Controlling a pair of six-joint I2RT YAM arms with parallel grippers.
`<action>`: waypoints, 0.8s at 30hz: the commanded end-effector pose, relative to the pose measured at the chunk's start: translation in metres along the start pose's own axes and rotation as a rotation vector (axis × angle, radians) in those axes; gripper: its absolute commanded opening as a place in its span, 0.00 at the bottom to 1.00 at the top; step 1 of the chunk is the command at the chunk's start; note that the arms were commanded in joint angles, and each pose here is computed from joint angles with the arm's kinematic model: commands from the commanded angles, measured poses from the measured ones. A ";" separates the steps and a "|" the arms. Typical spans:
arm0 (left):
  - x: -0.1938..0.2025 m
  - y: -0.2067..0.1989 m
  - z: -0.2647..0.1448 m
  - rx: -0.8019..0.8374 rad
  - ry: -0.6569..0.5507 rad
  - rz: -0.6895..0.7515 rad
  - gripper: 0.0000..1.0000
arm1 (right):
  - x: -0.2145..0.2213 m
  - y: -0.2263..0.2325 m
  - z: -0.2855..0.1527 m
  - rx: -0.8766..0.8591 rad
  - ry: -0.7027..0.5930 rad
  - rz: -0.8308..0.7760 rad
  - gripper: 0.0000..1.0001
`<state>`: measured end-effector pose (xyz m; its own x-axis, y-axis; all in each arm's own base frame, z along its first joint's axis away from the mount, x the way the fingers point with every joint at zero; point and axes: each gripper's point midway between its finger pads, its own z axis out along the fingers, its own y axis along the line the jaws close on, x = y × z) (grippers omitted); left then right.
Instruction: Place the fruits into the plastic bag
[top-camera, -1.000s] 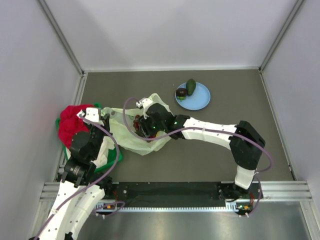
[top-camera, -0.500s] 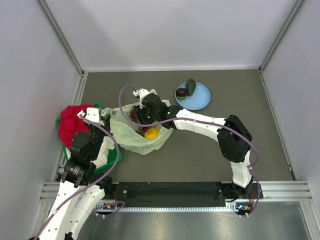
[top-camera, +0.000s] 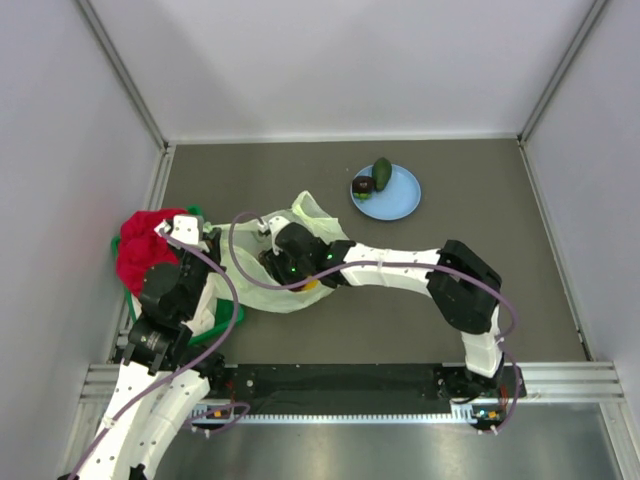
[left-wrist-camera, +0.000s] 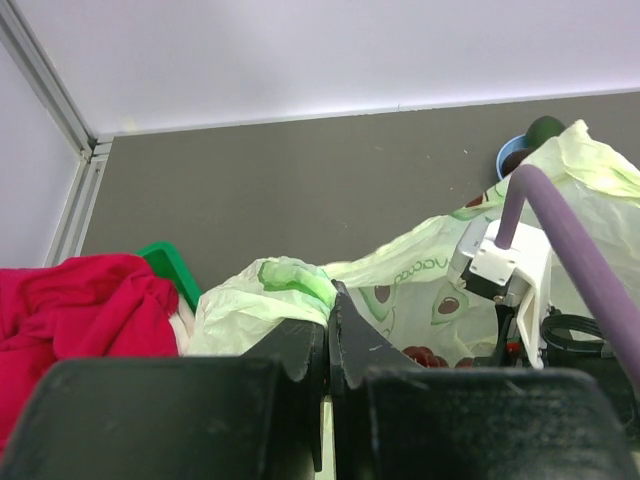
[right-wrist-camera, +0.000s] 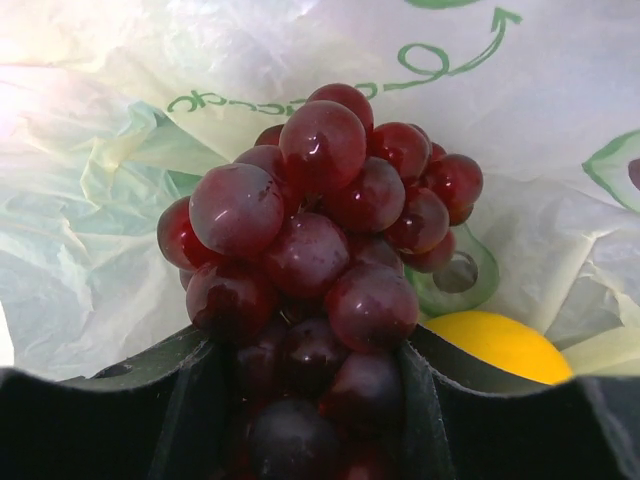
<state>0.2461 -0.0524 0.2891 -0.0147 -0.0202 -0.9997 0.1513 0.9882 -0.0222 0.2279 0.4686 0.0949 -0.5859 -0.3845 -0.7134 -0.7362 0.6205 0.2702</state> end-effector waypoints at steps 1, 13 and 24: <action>-0.016 0.000 -0.001 0.000 -0.060 -0.015 0.00 | -0.032 0.004 -0.006 0.015 -0.083 0.003 0.17; -0.017 0.000 -0.001 0.003 -0.066 -0.018 0.00 | -0.003 -0.023 0.021 0.151 0.023 0.023 0.24; -0.016 -0.001 -0.001 0.004 -0.063 -0.017 0.00 | 0.015 -0.021 0.016 0.123 0.060 0.045 0.42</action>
<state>0.2461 -0.0524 0.2891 -0.0147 -0.0202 -0.9997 0.1517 0.9882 -0.0222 0.2503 0.4773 0.0811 -0.6168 -0.3544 -0.7028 -0.6703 0.7046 0.2329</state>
